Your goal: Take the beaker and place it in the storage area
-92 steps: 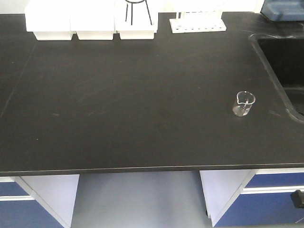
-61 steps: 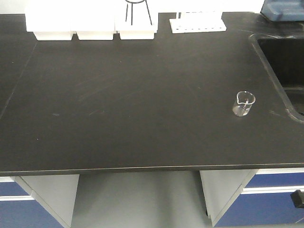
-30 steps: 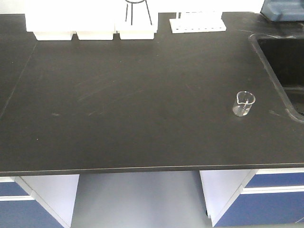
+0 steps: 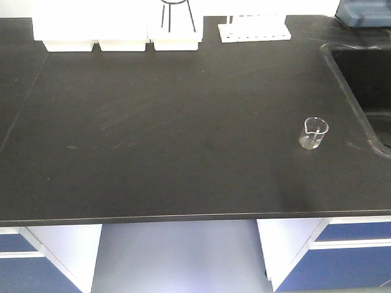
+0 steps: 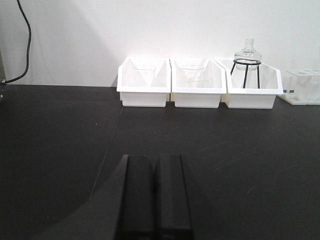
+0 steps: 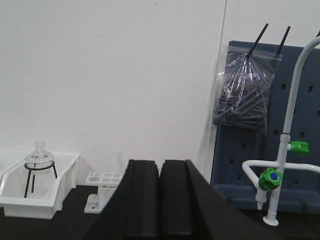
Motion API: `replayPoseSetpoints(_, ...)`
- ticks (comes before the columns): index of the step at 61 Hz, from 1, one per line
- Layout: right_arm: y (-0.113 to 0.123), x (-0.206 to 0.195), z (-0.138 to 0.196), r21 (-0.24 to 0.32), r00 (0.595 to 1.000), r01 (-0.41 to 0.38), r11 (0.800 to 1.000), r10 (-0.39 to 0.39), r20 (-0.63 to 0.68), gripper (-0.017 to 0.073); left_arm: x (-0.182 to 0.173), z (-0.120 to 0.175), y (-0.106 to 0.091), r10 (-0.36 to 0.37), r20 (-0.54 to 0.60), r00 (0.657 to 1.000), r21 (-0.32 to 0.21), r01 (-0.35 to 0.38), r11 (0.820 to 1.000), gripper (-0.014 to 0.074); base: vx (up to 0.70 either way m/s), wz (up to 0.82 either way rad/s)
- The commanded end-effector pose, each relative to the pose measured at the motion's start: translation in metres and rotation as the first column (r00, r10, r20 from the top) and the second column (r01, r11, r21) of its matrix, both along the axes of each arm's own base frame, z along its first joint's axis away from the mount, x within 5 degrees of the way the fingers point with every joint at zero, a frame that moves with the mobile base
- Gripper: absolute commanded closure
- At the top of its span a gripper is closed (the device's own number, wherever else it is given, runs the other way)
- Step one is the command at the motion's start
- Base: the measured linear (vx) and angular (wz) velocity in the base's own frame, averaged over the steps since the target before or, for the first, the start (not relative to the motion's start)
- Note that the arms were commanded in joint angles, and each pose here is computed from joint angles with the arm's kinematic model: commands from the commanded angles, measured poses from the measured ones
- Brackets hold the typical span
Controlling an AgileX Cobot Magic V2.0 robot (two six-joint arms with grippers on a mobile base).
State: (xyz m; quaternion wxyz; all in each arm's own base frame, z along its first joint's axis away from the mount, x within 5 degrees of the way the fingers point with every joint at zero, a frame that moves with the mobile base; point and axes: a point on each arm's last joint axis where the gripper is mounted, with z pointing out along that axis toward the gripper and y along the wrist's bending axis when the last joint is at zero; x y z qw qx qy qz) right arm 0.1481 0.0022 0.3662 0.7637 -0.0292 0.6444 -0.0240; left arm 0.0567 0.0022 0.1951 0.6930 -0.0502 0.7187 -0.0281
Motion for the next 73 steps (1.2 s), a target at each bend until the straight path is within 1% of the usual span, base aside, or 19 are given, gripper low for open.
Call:
replayPoseSetpoints(1, -0.001, -0.003, 0.022, 0.022, 0.989, -0.001, 1.000, -0.003, 0.145, 0.0559, 0.000, 0.001, -0.002, -0.019, 0.079, 0.997, -0.009, 0.020, 1.000, 0.0602, 0.00, 0.00)
replayPoseSetpoints(8, -0.001, -0.003, 0.022, 0.050, 0.989, -0.008, 0.999, 0.001, 0.145, 0.0540, 0.000, 0.001, -0.002, -0.019, 0.079, 0.997, -0.009, 0.020, 1.000, 0.0602, 0.00, 0.00)
replayPoseSetpoints(13, -0.001, -0.003, 0.022, 0.052, 0.989, -0.009, 0.999, 0.001, 0.145, 0.0516, 0.000, 0.001, -0.002, -0.019, 0.079, 0.997, -0.009, 0.020, 1.000, 0.0602, 0.00, 0.00)
replayPoseSetpoints(20, -0.001, -0.003, 0.022, 0.052, 0.989, -0.009, 0.999, 0.001, 0.145, 0.0462, 0.000, 0.001, -0.002, -0.019, 0.079, 0.997, -0.009, 0.020, 1.000, 0.0602, 0.00, 0.00)
replayPoseSetpoints(24, -0.001, -0.003, 0.022, 0.053, 0.989, -0.010, 0.999, 0.002, 0.146, 0.0405, 0.000, 0.001, -0.002, -0.019, 0.079, 0.997, -0.009, 0.020, 1.000, 0.0602, 0.00, 0.00)
replayPoseSetpoints(27, -0.001, -0.003, 0.022, 0.062, 0.989, -0.012, 0.998, 0.003, 0.145, 0.0352, 0.000, 0.001, -0.002, -0.019, 0.079, 0.997, -0.009, 0.020, 1.000, 0.0602, 0.00, 0.00)
replayPoseSetpoints(33, -0.001, -0.003, 0.022, 0.084, 0.989, -0.019, 0.996, 0.007, 0.145, 0.0202, 0.000, 0.001, -0.002, -0.019, 0.079, 0.997, -0.009, 0.020, 1.000, 0.0602, 0.00, 0.00)
replayPoseSetpoints(36, -0.001, -0.003, 0.022, 0.084, 0.989, -0.019, 0.996, 0.007, 0.145, 0.0129, 0.000, 0.001, -0.002, -0.019, 0.079, 0.997, -0.009, 0.020, 1.000, 0.0602, 0.00, 0.00)
replayPoseSetpoints(41, -0.001, -0.003, 0.022, 0.084, 0.989, -0.020, 0.996, 0.007, 0.147, -0.0034, 0.000, 0.001, -0.002, -0.019, 0.079, 0.997, -0.009, 0.020, 1.000, 0.0602, 0.00, 0.00)
replayPoseSetpoints(47, -0.001, -0.003, 0.023, 0.084, 0.988, -0.020, 0.996, 0.007, 0.151, -0.0174, 0.000, 0.001, -0.002, -0.019, 0.079, 0.997, -0.009, 0.020, 1.000, 0.0602, 0.00, 0.00)
replayPoseSetpoints(56, -0.001, -0.004, 0.024, 0.084, 0.987, -0.021, 0.996, 0.007, 0.162, -0.0166, 0.000, 0.001, -0.002, -0.019, 0.079, 0.997, -0.009, 0.020, 1.000, 0.0602, 0.00, 0.00)
replayPoseSetpoints(63, -0.001, -0.004, 0.023, 0.101, 0.987, -0.028, 0.994, 0.011, 0.160, -0.0143, 0.000, 0.001, -0.002, -0.019, 0.079, 0.997, -0.009, 0.020, 1.000, 0.0602, 0.00, 0.00)
replayPoseSetpoints(69, 0.000, 0.005, 0.015, 0.085, 0.993, -0.023, 0.996, 0.013, 0.115, -0.0108, 0.000, 0.001, -0.002, -0.019, 0.079, 0.997, -0.009, 0.020, 1.000, 0.0602, 0.00, 0.00)
replayPoseSetpoints(73, 0.000, 0.016, 0.006, 0.086, 0.996, -0.021, 0.996, 0.013, 0.090, -0.0081, 0.000, 0.001, -0.002, -0.019, 0.079, 0.997, -0.009, 0.020, 1.000, 0.0602, 0.00, 0.00)
